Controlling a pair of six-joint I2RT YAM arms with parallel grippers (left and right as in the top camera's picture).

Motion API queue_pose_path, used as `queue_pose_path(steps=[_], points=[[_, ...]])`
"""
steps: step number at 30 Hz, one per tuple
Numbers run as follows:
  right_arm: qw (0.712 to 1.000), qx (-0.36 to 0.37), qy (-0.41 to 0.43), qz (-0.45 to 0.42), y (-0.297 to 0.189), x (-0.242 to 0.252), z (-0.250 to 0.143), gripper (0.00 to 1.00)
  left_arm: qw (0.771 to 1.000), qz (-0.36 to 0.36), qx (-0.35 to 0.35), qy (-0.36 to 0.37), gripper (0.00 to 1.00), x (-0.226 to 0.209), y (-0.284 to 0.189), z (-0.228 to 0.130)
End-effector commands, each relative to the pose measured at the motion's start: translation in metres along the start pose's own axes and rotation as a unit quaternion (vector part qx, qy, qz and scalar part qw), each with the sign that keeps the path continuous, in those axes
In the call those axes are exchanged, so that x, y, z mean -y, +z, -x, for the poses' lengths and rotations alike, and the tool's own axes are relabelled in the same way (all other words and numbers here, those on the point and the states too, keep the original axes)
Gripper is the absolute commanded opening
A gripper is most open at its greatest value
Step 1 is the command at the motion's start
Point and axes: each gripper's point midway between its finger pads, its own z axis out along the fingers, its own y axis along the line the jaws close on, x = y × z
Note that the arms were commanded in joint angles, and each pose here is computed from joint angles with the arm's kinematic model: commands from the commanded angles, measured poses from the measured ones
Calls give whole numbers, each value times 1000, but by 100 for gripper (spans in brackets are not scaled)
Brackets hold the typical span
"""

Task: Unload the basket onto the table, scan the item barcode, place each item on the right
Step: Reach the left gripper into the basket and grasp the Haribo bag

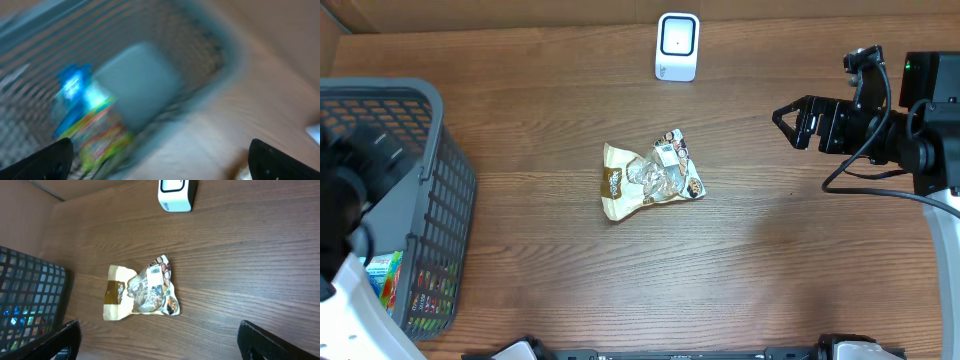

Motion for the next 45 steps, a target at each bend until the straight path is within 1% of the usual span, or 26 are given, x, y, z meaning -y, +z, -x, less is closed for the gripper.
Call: queue_pose_path(steps=[1,3,6,10,11,14,21,30,37,40,44,45], points=[[1000,13,-13,-1,-5,-4,7,100,986,97,-55,-125,100,-66,27,-27],[1000,14,-13,-1,-5,-4,8,100,970,138,-90,-179,100,-98,45,-47],[1000,14,-13,-1,-5,-4,8,100,951,160,-131,-231,100,-116,70,-69],[1000,14,-14,-1,-5,-4,8,100,940,175,-168,-239,100,-126,107,-93],[1000,14,-13,-1,-5,-4,8,100,936,179,-182,-241,100,-128,122,-105],[1000,13,-13,-1,-5,-4,8,100,930,186,-200,-247,100,-131,145,-124],[1000,10,-11,-1,-5,-4,6,100,925,191,-217,-246,100,-138,191,-162],[1000,10,-11,-1,-5,-4,6,100,930,186,-200,-247,100,-145,240,-193],[1000,10,-11,-1,-5,-4,6,100,925,190,-216,-246,100,-151,277,-225],[1000,10,-11,-1,-5,-4,6,100,921,193,-231,-246,94,-151,285,-234],[1000,10,-11,-1,-5,-4,6,100,921,142,-255,-257,91,-132,289,-235],[1000,10,-11,-1,-5,-4,6,100,924,113,-259,-257,90,-123,290,-230]])
